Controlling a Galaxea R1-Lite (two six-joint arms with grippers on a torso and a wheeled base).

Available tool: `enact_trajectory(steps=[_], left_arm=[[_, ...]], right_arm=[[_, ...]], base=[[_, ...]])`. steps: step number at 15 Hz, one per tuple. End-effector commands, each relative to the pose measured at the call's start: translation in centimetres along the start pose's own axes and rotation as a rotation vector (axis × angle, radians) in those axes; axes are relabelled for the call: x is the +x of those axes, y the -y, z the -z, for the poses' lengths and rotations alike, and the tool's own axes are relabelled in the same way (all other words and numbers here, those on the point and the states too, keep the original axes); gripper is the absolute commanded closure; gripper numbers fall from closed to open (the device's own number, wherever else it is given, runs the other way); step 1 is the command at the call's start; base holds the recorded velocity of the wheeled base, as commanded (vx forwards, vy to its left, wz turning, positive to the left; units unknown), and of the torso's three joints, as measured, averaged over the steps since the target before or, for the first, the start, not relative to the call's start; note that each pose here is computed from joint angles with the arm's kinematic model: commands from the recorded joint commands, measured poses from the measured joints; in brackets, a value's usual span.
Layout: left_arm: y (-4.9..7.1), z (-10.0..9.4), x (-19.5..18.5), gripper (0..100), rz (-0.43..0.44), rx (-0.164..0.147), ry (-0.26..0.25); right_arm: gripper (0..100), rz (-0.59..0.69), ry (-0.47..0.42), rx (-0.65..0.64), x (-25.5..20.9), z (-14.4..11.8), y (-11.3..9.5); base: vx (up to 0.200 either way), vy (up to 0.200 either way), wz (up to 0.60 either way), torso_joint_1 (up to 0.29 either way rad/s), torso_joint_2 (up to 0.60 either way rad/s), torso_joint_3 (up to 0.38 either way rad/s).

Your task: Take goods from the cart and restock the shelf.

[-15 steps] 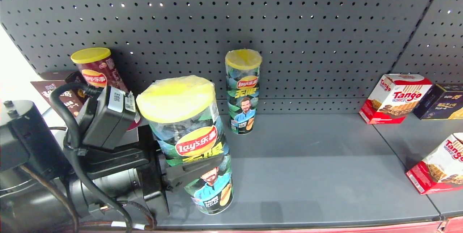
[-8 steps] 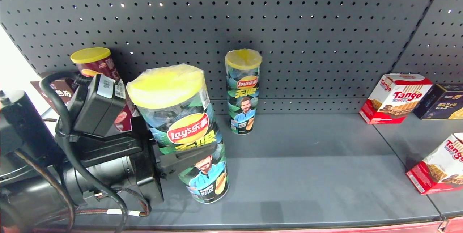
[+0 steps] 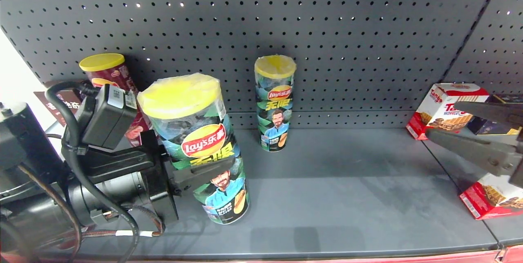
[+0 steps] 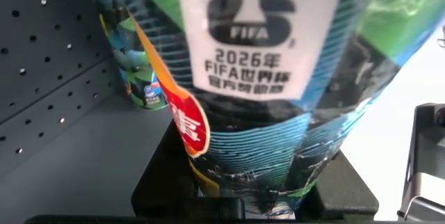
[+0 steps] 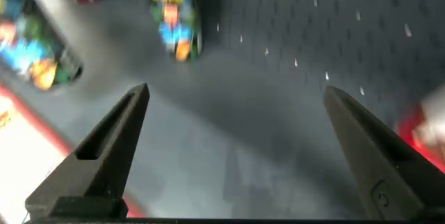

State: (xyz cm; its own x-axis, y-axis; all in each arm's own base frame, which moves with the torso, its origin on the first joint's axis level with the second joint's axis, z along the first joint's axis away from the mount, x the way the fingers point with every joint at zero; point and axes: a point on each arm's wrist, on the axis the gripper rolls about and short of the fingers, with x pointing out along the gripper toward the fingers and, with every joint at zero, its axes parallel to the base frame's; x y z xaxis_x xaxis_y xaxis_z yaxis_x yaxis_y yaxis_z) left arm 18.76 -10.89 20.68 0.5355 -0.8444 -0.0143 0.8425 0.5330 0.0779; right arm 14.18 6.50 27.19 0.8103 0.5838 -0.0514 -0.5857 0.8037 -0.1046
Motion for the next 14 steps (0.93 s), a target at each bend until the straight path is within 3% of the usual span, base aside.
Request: enact_trajectory(steps=[1,3,7,10,14], left_arm=[[0.0,0.1,0.0,100,-0.004,-0.001,-0.003],[0.0,0.1,0.0,100,-0.004,0.000,-0.002],[-0.3,0.1,-0.1,100,-0.021,0.000,-0.003],[-0.5,-0.2,-0.2,100,-0.029,0.003,0.004],[-0.7,-0.2,-0.3,100,-0.035,0.002,0.005]], right_arm=[[0,-0.018,-0.059,0.013,5.4,0.9,0.9],[0,-0.042,-0.074,0.013,9.2,0.5,1.6],[0,-0.233,0.032,-0.057,14.3,0.0,2.6],[0,-0.547,0.109,-0.119,17.1,0.8,2.4],[0,-0.606,0.151,-0.139,19.9,1.3,2.1]], base=[[0.000,0.000,0.00,0.000,0.00,0.000],[0.000,0.000,0.00,0.000,0.00,0.000],[0.000,0.000,0.00,0.000,0.00,0.000],[0.000,0.000,0.00,0.000,0.00,0.000],[0.000,0.000,0.00,0.000,0.00,0.000]])
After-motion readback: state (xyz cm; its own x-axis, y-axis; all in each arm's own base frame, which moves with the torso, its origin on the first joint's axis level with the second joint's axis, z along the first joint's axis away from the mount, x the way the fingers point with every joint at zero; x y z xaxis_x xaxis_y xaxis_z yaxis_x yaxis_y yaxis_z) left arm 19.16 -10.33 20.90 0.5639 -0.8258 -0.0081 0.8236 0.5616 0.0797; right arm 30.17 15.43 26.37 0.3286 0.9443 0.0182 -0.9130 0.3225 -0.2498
